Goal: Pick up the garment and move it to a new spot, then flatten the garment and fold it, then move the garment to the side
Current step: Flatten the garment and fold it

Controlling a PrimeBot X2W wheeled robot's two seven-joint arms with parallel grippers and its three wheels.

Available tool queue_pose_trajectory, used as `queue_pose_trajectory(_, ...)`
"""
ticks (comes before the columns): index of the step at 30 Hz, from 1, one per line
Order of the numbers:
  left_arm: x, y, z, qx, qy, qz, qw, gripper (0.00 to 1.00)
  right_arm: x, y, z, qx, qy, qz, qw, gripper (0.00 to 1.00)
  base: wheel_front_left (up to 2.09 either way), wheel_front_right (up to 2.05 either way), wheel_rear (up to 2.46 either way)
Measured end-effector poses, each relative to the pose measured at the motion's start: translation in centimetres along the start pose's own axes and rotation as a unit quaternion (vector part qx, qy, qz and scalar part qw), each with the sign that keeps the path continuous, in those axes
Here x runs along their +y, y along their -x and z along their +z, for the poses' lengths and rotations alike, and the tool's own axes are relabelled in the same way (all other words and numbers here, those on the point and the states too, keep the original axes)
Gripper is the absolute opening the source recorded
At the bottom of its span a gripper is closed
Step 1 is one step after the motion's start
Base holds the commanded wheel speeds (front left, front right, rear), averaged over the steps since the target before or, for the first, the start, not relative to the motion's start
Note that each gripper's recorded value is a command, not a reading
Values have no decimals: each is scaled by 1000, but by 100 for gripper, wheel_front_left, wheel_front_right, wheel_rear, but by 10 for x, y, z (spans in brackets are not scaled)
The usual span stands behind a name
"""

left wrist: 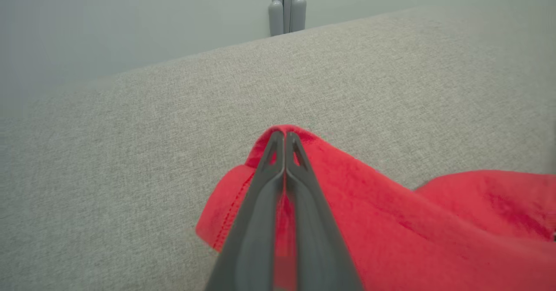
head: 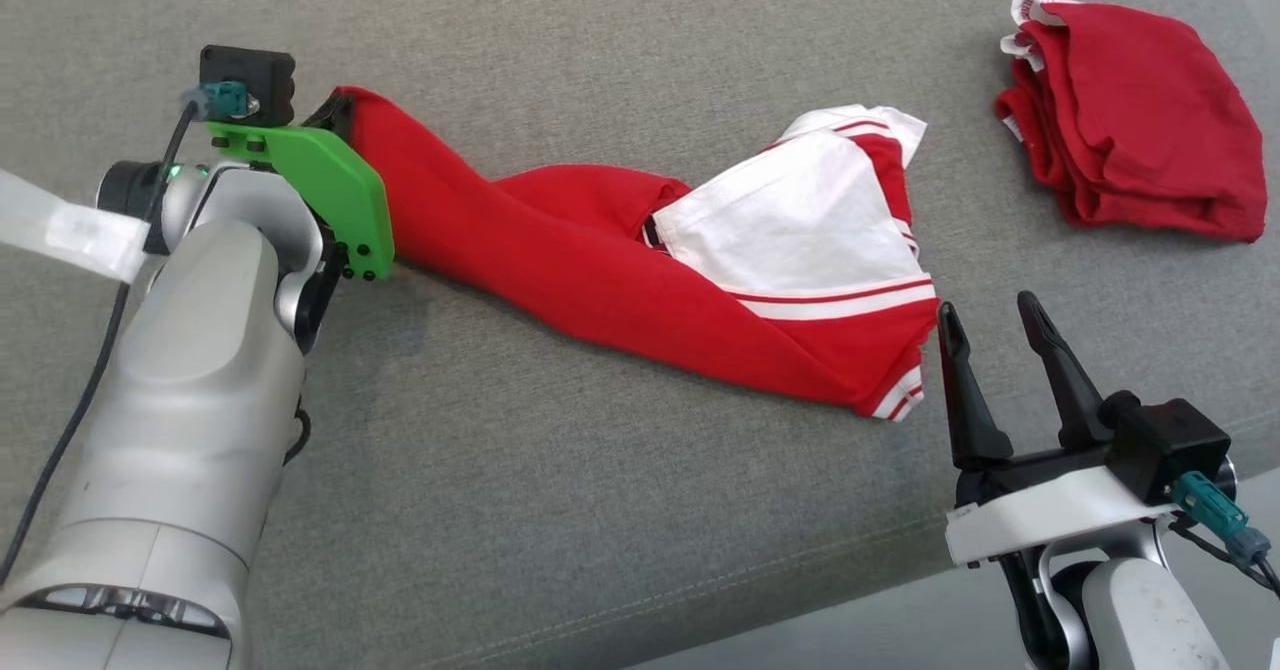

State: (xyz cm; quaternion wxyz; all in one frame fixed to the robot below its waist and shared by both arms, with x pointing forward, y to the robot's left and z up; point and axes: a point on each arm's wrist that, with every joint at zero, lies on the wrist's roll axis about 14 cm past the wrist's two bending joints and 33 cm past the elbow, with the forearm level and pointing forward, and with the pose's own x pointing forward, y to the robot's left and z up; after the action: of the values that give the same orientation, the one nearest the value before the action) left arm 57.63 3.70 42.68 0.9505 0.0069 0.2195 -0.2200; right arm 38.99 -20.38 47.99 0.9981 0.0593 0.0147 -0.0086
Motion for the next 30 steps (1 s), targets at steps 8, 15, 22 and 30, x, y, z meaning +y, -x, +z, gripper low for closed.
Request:
queue_pose_trajectory(8,16,37,-41,-9,55,15,998,0,12,-7,1,-2,-7,18,1000,100,0,0,0)
queue_pose_trajectory(15,37,90,-77,-16,105,41,993,0,32,-16,5,-2,-8,50,999,100,0,0,0)
queue_pose_trajectory(22,56,142,-99,-15,147,90,985,0,43,-15,10,-3,-9,68,998,100,0,0,0)
queue_pose_trajectory(30,62,181,-115,-11,176,133,975,0,45,-12,13,-1,-11,72,997,100,0,0,0)
